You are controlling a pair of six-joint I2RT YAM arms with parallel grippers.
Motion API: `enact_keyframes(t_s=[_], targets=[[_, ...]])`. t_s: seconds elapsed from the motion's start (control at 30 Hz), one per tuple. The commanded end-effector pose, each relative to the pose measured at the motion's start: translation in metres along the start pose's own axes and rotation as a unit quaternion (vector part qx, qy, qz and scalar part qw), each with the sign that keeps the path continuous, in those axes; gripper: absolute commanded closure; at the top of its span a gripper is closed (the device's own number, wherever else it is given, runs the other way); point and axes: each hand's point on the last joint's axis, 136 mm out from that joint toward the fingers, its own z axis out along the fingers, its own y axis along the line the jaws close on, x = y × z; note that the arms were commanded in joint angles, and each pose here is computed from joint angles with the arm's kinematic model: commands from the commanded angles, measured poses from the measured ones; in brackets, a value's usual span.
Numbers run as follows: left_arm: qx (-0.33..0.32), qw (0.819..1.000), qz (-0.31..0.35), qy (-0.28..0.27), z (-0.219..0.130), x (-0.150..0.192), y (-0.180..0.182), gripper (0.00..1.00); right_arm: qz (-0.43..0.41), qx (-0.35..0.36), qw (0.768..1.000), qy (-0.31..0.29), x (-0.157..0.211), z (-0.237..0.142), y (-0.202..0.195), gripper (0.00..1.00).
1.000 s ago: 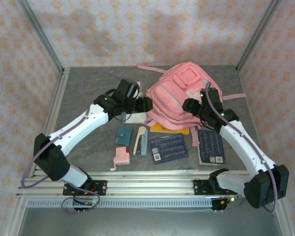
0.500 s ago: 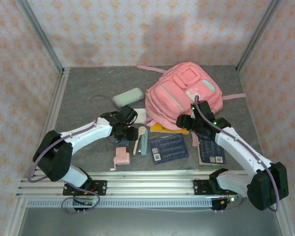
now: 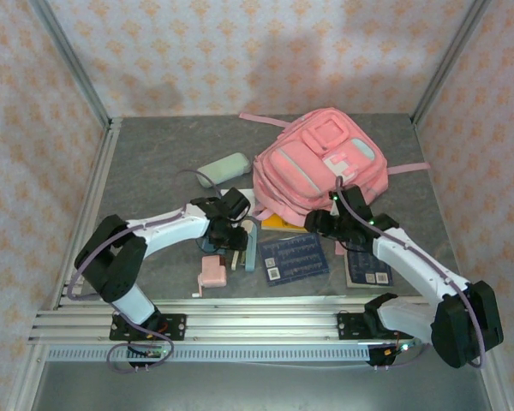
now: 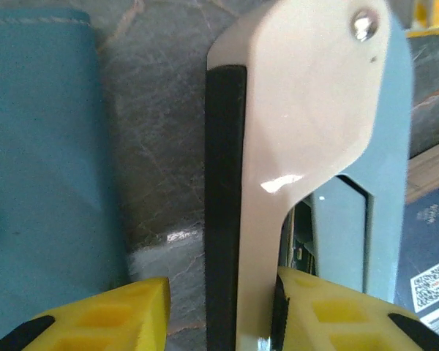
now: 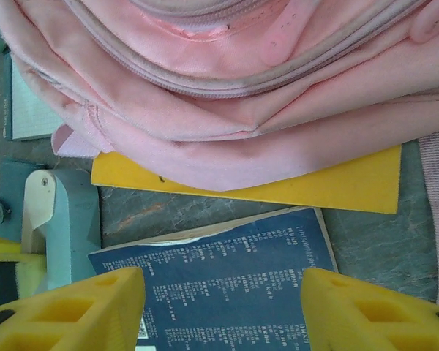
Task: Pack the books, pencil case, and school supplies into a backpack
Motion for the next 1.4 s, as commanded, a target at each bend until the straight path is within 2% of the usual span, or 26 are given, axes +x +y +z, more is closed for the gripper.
enact_keyframes(t_s=[0.0, 0.07, 0.2, 0.3, 0.37, 0.47, 0.67, 0.77, 0.83, 1.0, 1.07, 1.17, 1.27, 1.37], targets=[[0.012, 1.000, 0.009, -0.008, 0.001, -0.008, -0.011, 0.61, -0.006, -0.017, 1.000, 0.002, 0.003, 0.004, 0.006, 0.42], [0.009, 1.000, 0.009, -0.008, 0.002, -0.009, -0.010, 0.65, -0.005, -0.015, 1.000, 0.009, 0.005, 0.007, 0.004, 0.42], [0.007, 1.000, 0.010, -0.014, 0.001, -0.012, -0.010, 0.79, -0.004, -0.016, 1.000, 0.008, 0.005, 0.008, 0.004, 0.43], [0.014, 1.000, 0.010, -0.022, -0.002, -0.016, -0.014, 0.89, -0.004, -0.007, 1.000, -0.005, -0.005, 0.006, 0.005, 0.43], [0.018, 0.999, 0.009, -0.025, -0.003, -0.018, -0.016, 0.94, -0.011, -0.010, 1.000, -0.015, -0.015, 0.004, 0.011, 0.40], [0.021, 0.999, 0.008, -0.031, -0.009, -0.022, -0.018, 0.98, -0.008, 0.038, 0.997, -0.064, -0.047, -0.010, 0.009, 0.32], [0.031, 0.998, 0.002, -0.058, -0.033, -0.032, -0.021, 1.00, -0.076, 0.070, 0.990, -0.098, -0.105, -0.013, 0.034, 0.31], [0.037, 0.998, -0.004, -0.056, -0.034, -0.033, -0.021, 1.00, -0.131, 0.103, 0.983, -0.076, -0.131, 0.000, 0.043, 0.27], [0.027, 0.998, -0.006, -0.050, -0.028, -0.034, -0.018, 1.00, -0.168, 0.125, 0.977, -0.047, -0.144, 0.018, 0.044, 0.19], [0.027, 0.998, -0.018, -0.048, -0.022, -0.035, -0.015, 1.00, -0.221, 0.155, 0.962, 0.032, -0.153, 0.069, 0.032, 0.13], [0.024, 0.998, -0.020, -0.051, -0.025, -0.035, -0.013, 1.00, -0.229, 0.138, 0.962, 0.054, -0.153, 0.083, 0.030, 0.10], [0.024, 0.998, -0.022, -0.048, -0.025, -0.033, -0.009, 1.00, -0.245, 0.072, 0.962, 0.096, -0.141, 0.100, 0.041, 0.03], [0.022, 0.998, -0.024, -0.048, -0.026, -0.033, -0.006, 1.00, -0.262, 0.026, 0.956, 0.128, -0.127, 0.109, 0.049, 0.02], [0.020, 0.998, -0.028, -0.052, -0.027, -0.035, -0.003, 1.00, -0.270, 0.049, 0.952, 0.140, -0.122, 0.122, 0.038, 0.07]])
